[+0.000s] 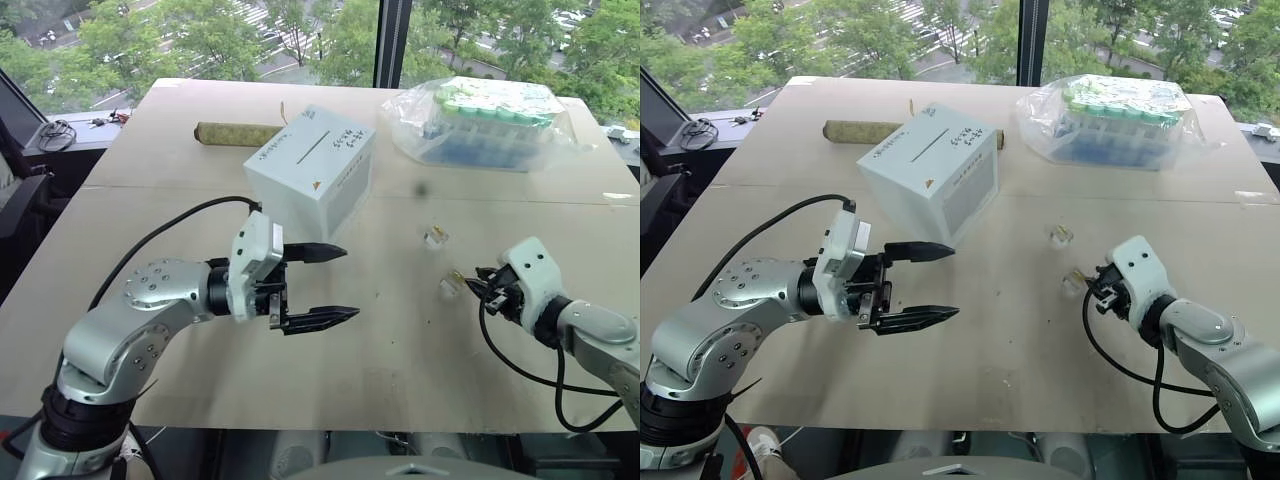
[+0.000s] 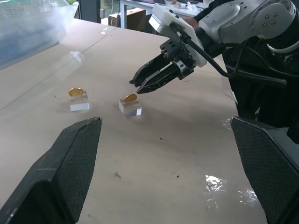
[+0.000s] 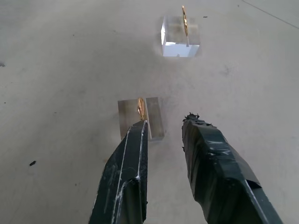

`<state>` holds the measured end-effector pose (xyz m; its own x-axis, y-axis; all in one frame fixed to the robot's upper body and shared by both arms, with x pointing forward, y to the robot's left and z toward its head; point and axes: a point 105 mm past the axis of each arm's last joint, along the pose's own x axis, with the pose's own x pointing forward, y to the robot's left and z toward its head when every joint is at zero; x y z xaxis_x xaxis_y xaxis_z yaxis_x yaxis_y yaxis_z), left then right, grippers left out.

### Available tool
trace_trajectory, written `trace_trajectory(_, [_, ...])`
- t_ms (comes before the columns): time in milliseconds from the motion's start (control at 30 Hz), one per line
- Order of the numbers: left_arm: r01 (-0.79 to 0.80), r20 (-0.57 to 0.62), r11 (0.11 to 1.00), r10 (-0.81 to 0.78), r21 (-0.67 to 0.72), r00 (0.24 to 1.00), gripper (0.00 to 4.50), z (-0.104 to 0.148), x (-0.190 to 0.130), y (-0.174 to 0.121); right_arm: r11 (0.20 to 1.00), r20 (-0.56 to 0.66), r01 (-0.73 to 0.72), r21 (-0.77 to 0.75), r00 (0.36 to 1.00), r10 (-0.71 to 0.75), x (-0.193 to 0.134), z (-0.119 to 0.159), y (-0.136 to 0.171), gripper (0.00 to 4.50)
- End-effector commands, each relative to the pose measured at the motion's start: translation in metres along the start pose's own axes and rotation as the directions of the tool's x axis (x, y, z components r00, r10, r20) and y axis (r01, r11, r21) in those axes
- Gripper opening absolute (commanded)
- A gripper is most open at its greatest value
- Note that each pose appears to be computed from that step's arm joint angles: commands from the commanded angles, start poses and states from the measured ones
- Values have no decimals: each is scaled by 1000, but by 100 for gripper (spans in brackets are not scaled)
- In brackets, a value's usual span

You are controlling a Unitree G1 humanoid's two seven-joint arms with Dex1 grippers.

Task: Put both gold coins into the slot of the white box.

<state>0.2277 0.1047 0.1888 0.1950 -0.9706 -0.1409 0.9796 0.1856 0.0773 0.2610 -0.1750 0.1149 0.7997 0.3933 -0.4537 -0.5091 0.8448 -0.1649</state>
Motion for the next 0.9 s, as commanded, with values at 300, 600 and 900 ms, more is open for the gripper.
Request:
trace_trajectory(300, [13, -14, 1000, -13, 15, 1000, 450, -7, -13, -3, 999, 51, -26, -21, 998, 27, 3, 11, 6, 130])
trace_trajectory(600, [5, -15, 1000, -4, 14, 1000, 450, -18, -19, -6, 998, 55, -48, -30, 997, 50, 5, 15, 11, 130])
trace_trajectory(900, [-7, -15, 1000, 7, 18, 1000, 450, -20, -21, -6, 999, 55, -31, -34, 998, 33, 12, 16, 10, 130])
